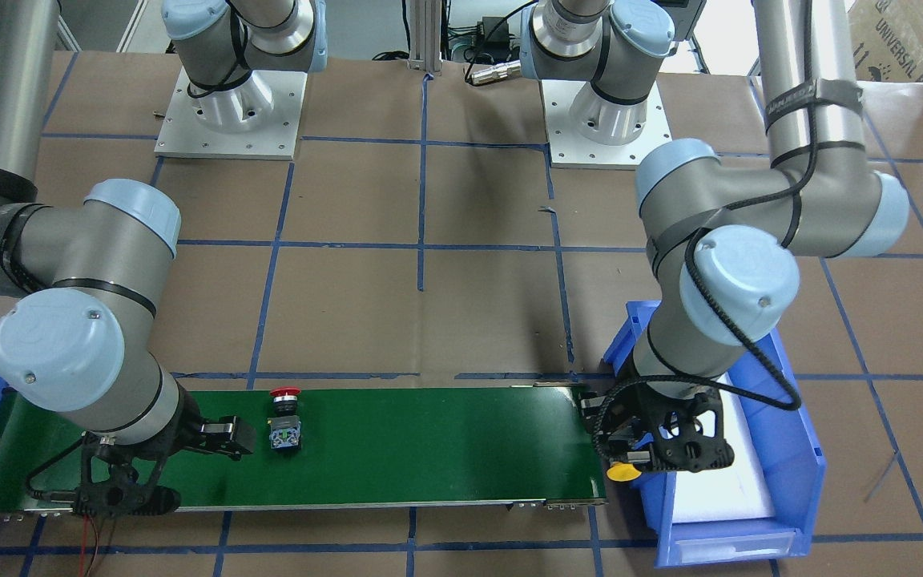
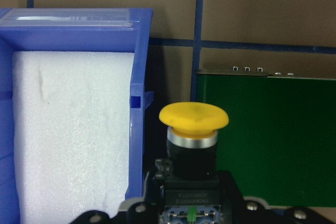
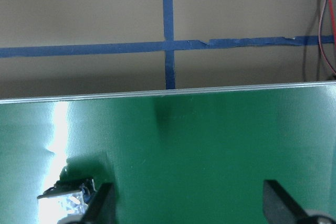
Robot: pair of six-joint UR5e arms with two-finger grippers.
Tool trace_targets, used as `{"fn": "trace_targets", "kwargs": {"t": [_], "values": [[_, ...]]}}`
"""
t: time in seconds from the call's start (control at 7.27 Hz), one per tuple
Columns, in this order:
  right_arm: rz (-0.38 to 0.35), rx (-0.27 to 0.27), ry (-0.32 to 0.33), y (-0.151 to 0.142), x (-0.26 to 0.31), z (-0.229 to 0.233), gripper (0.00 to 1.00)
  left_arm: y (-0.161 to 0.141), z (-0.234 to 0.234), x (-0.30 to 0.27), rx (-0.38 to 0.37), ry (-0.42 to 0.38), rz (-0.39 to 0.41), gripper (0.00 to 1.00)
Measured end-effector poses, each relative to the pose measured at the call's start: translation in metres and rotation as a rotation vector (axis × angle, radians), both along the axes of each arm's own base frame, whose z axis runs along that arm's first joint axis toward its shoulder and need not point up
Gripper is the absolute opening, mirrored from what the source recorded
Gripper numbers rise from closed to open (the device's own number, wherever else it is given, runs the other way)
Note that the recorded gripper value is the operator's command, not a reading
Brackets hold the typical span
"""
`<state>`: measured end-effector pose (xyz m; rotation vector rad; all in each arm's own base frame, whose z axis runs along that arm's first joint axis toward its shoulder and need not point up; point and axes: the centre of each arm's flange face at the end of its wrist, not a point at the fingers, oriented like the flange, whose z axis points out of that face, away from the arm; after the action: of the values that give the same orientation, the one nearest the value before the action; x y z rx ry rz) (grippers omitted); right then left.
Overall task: Transport two buttons from left to right
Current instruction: 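Lift the yellow-capped button and carry it over the conveyor belt, then place the yellow button on the belt while the right gripper grasps the red button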
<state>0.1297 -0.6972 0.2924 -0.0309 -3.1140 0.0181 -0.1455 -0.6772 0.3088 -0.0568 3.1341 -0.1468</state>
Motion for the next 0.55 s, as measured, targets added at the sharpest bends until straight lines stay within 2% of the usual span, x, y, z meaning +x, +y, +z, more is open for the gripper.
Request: {"fn": "trace_targets", "kwargs": {"t": [0.28, 0.55], "values": [[0.018, 0.004, 0.0, 0.002, 0.013, -0.004, 1.0, -0.006, -0.03, -0.02, -0.008, -0.009, -0.027, 0.18], [0.023, 0.009, -0.001, 0.001, 0.017, -0.008, 1.0, -0.003, -0.034, -0.026, -0.009, -0.016, -0.033, 0.18]]}}
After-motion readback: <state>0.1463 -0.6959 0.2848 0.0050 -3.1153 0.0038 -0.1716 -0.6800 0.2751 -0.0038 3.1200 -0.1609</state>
